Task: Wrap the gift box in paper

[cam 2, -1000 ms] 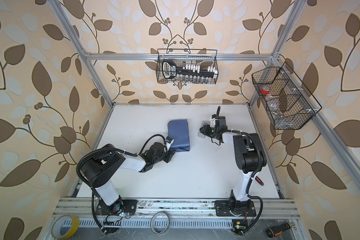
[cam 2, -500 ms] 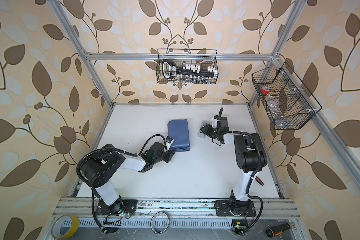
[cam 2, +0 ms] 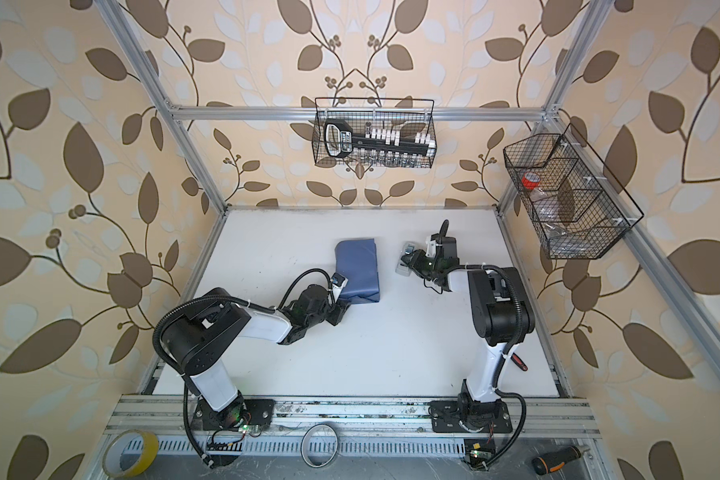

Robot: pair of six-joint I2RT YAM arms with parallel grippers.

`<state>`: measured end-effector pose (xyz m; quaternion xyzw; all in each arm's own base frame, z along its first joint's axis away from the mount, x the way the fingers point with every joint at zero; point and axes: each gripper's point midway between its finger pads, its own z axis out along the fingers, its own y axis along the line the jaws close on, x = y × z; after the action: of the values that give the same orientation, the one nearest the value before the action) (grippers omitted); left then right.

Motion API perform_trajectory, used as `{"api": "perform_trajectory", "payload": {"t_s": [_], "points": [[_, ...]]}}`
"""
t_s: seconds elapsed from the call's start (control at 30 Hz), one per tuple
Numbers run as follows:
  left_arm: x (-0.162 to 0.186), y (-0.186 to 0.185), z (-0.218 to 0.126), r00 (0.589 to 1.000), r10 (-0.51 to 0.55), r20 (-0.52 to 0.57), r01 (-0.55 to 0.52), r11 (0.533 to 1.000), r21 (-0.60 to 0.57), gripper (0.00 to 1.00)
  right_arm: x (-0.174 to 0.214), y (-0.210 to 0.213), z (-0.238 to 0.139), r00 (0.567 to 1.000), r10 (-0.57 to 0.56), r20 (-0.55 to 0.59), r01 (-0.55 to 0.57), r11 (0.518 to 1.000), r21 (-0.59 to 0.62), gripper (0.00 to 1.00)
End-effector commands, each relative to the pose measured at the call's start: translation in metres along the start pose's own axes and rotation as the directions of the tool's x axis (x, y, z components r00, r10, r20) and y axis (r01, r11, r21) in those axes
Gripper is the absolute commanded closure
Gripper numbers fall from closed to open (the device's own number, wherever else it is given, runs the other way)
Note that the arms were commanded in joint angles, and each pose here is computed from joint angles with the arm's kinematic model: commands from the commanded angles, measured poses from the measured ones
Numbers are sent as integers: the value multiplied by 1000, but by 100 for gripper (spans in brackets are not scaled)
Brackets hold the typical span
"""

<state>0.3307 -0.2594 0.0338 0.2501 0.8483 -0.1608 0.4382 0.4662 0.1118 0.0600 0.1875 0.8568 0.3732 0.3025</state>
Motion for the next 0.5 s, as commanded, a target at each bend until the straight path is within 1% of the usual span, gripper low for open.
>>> {"api": "perform_trajectory", "payload": {"t_s": [0.0, 0.23, 0.47], "points": [[-13, 1, -1, 999, -16, 43, 16, 1000, 10, 47, 16, -25, 1, 994, 106, -33, -104, 992, 68, 64], [-13, 2, -1, 999, -17, 44, 17, 1000, 9, 47, 18, -30, 5, 982, 183, -38, -181, 982, 47, 63], [-13, 2, -1, 999, -19, 44, 19, 1000, 11, 47, 20, -28, 10, 973, 226, -53, -226, 974, 13, 64]]}}
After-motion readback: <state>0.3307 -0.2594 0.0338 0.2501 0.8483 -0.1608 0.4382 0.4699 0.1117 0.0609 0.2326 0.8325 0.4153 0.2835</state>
